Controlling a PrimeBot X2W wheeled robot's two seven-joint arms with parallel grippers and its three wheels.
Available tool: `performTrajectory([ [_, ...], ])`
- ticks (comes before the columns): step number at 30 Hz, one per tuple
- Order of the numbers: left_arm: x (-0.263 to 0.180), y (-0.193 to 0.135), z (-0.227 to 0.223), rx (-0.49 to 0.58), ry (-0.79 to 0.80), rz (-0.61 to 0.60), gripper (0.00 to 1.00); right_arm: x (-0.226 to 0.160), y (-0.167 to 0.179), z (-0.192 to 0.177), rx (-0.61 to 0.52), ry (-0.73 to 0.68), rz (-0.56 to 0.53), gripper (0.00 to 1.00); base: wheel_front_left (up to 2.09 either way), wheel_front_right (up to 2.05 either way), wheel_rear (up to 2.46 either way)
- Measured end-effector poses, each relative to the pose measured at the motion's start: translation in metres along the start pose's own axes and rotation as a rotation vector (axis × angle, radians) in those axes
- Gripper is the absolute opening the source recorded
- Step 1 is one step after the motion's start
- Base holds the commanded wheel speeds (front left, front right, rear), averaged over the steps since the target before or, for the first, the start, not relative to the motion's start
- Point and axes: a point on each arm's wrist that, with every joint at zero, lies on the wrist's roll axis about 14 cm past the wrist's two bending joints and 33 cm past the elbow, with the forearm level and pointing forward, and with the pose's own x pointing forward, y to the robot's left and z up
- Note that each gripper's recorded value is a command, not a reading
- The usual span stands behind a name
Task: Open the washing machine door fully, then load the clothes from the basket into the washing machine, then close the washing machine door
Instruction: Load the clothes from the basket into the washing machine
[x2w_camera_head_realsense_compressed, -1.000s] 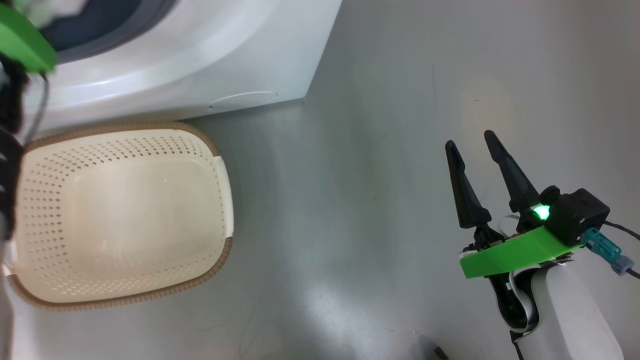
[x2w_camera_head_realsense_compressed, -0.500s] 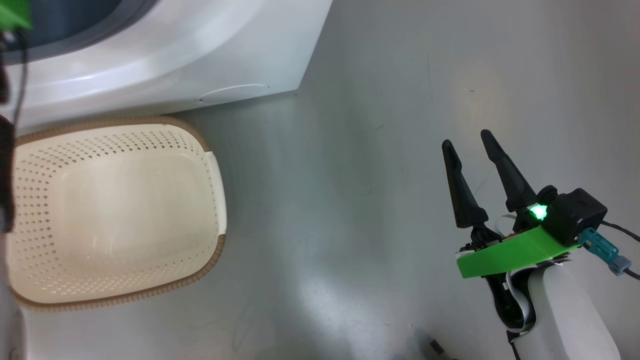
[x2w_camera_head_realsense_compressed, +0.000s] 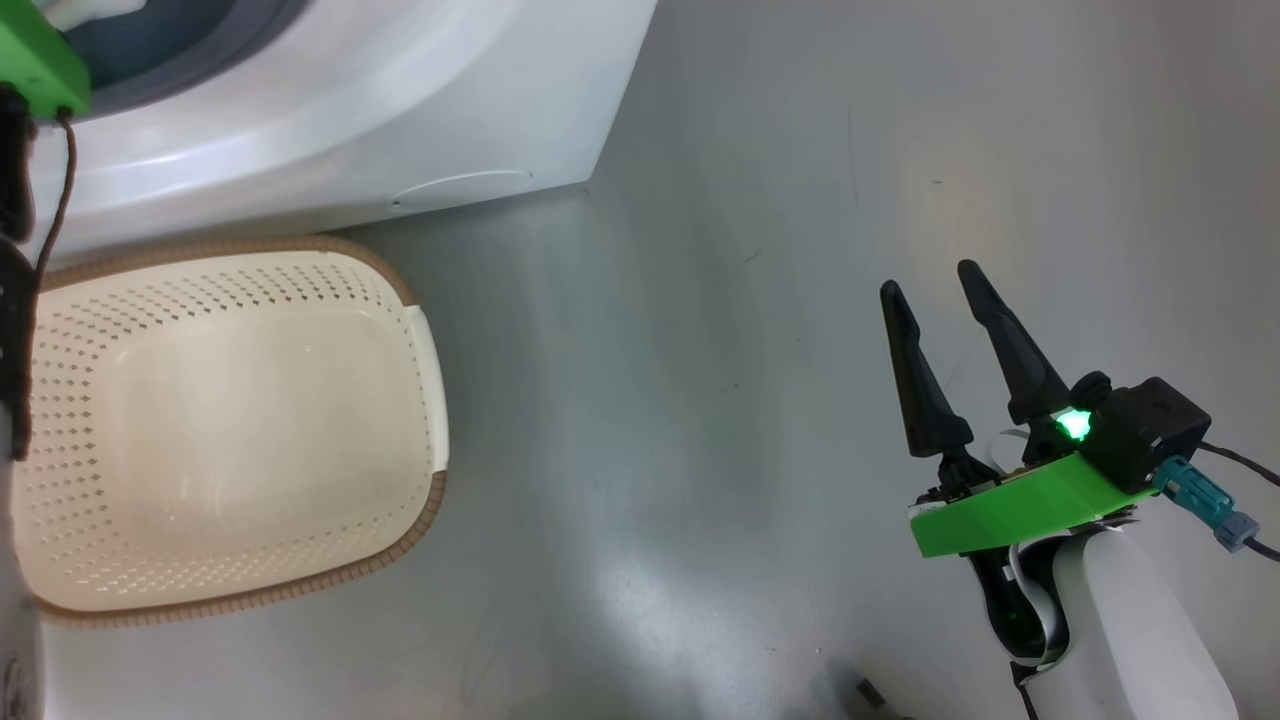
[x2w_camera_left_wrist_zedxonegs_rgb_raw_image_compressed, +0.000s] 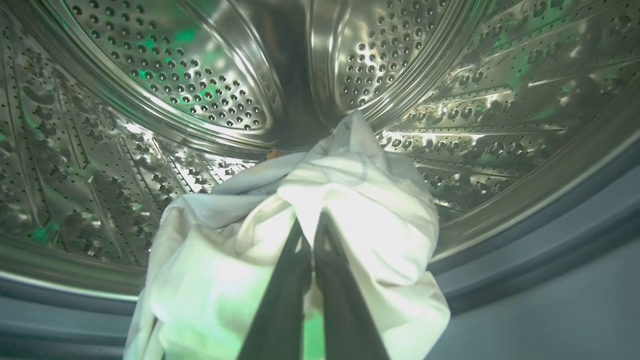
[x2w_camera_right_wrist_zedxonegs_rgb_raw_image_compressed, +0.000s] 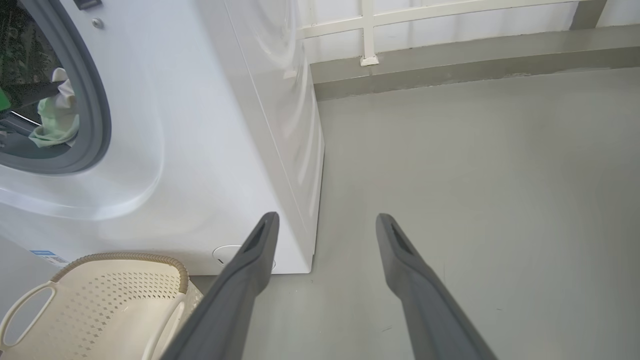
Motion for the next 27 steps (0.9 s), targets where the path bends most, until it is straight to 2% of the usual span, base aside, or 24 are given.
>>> performTrajectory([
  [1, -0.001, 0.001, -0.003, 0.002, 0.011, 0.004, 0.36, 0.0, 0.0, 0.0, 0.0, 0.0, 0.001, 1.0, 0.0, 0.0, 0.0],
  [3, -0.002, 0.004, -0.007, 0.004, 0.03, 0.012, 0.88, 0.0, 0.001, 0.0, 0.001, -0.001, 0.002, 1.0, 0.0, 0.0, 0.0],
  [4, -0.002, 0.005, -0.008, 0.002, 0.035, 0.014, 1.0, 0.0, 0.001, 0.0, 0.001, -0.001, 0.002, 1.0, 0.0, 0.0, 0.0],
  [14, -0.005, 0.008, -0.01, -0.02, 0.048, 0.016, 1.0, 0.002, 0.002, 0.0, 0.004, -0.002, 0.006, 1.0, 0.0, 0.0, 0.0],
  [21, -0.005, 0.001, 0.015, -0.082, -0.041, -0.006, 1.0, 0.004, 0.004, 0.002, 0.004, -0.008, 0.016, 1.0, 0.0, 0.0, 0.0],
  [27, -0.019, -0.003, 0.017, -0.139, -0.091, -0.013, 1.0, 0.006, 0.006, 0.004, -0.001, -0.015, 0.027, 1.0, 0.0, 0.0, 0.0],
])
